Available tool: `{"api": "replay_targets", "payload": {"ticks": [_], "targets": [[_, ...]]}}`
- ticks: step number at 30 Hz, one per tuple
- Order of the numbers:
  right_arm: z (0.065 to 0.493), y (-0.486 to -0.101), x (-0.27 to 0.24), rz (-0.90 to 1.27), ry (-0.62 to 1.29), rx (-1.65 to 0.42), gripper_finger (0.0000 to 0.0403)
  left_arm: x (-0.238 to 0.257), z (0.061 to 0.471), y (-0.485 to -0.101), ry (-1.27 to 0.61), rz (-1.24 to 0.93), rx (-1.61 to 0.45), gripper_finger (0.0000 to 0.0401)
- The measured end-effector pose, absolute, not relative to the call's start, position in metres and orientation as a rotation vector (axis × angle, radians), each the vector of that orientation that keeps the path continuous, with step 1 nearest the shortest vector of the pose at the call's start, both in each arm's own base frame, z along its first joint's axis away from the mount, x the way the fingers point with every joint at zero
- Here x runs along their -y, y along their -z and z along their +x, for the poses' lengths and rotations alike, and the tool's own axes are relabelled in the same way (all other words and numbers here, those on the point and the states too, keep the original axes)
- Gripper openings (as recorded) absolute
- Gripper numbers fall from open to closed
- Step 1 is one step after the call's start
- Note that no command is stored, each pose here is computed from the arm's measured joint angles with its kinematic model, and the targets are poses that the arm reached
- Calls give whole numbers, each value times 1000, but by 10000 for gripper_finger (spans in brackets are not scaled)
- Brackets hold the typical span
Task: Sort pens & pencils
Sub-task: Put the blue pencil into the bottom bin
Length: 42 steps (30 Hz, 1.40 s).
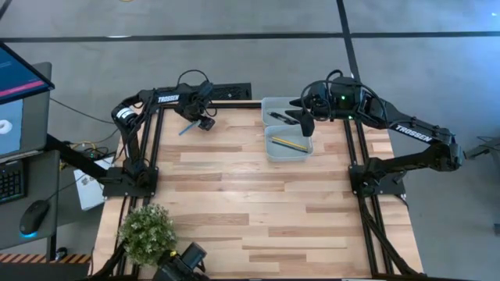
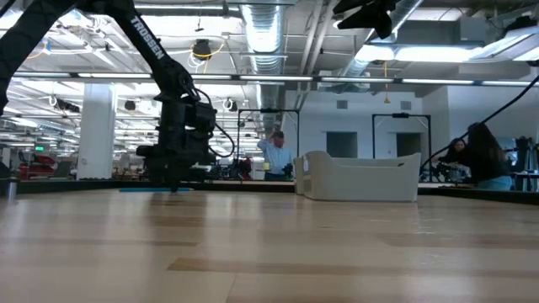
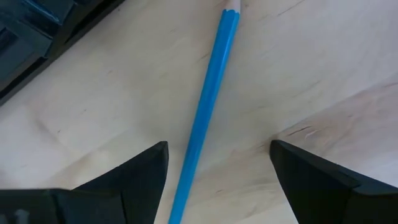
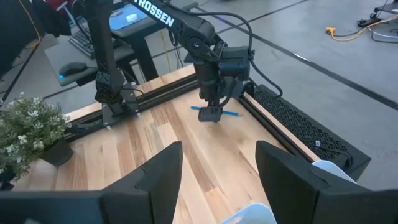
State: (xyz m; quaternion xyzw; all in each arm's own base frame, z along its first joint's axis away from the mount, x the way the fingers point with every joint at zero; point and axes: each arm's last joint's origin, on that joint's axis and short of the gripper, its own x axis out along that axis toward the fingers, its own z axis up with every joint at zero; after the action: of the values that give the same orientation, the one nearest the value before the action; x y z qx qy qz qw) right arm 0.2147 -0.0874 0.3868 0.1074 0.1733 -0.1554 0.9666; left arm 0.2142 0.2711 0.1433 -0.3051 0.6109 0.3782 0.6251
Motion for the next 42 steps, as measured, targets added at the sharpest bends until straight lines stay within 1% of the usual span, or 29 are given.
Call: {"api": "replay_targets", "payload": {"ticks": [4, 12, 15, 18, 25, 30, 35, 42], "targets": [[215, -387, 87, 217, 314, -351, 225, -271, 213, -141, -816, -723, -1380, 279], [215, -387, 87, 217, 314, -351, 225, -267, 203, -129, -808, -760, -1372, 279], [215, -387, 87, 217, 314, -351, 225, -267, 203, -129, -807, -762, -1371, 271], [215, -387, 87, 217, 314, -351, 225, -267, 203, -129, -807, -762, -1367, 246], [215, -387, 87, 217, 314, -351, 225, -266, 204, -128, -802, -768, -1364, 161], [215, -387, 87, 217, 314, -351, 225, -266, 204, -128, -802, -765, -1365, 109], [215, -387, 87, 217, 314, -351, 225, -264, 207, -128, -798, -751, -1370, 72], [215, -387, 87, 217, 314, -351, 225, -260, 212, -128, -790, -724, -1379, 34]]}}
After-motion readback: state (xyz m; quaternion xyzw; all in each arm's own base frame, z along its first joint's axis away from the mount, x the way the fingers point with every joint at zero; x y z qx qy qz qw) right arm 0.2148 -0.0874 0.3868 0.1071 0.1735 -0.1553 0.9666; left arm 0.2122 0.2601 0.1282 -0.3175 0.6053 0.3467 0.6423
